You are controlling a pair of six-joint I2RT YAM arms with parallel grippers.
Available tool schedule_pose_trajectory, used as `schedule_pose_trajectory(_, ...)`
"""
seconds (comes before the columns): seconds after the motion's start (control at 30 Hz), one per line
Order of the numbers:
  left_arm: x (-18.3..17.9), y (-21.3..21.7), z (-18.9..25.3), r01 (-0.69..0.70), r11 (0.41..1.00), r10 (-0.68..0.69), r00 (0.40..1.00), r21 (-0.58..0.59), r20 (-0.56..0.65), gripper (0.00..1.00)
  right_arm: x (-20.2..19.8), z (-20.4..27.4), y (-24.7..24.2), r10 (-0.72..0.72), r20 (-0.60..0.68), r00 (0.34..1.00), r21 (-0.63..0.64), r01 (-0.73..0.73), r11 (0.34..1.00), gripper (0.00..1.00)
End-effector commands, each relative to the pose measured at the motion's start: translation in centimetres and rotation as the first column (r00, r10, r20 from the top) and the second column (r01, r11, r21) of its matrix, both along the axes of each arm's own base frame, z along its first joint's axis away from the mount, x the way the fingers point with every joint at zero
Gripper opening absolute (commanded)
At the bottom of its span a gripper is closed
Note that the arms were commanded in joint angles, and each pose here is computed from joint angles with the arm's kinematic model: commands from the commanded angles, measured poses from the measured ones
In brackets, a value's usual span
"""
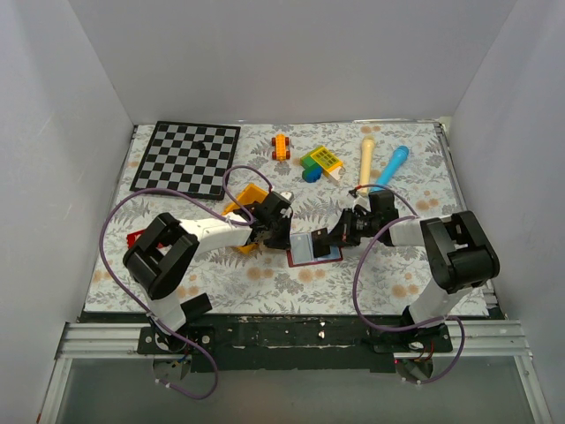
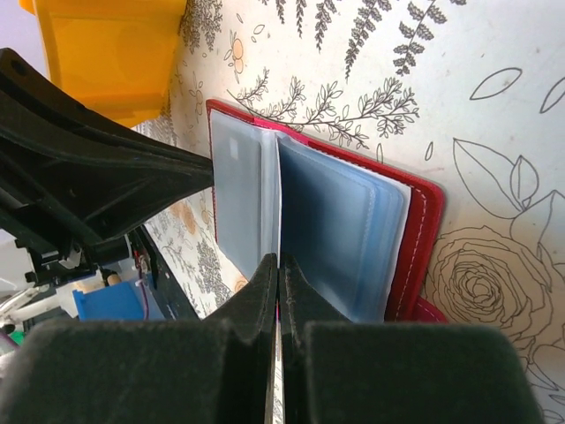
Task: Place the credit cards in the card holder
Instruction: Insert the credit card into the card holder.
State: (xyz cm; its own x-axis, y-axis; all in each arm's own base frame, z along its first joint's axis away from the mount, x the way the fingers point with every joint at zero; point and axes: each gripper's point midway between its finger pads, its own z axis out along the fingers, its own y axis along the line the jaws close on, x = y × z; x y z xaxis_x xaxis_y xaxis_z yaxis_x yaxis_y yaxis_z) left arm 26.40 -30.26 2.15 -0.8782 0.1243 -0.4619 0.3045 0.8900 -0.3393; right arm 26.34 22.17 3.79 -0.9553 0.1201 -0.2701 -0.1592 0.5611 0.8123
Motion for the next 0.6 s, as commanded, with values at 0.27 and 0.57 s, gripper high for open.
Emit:
schedule_pose_trajectory(0.27,-0.35,0.48,0.06,-0.006,1.000,0.006,1.000,-0.003,0.008,0.00,0.08,-0.88,0.24,-0.046,-0.049,0.998,0.046,0.048,0.998,0.01)
schedule_pose_trajectory(0.57,-0.56,0.70,-0.35,-0.006,1.000,0.006,1.000,0.002,0.000,0.00,0.07,-0.40,0.73,-0.052,-0.065,0.997,0.101,0.059,0.993,0.01)
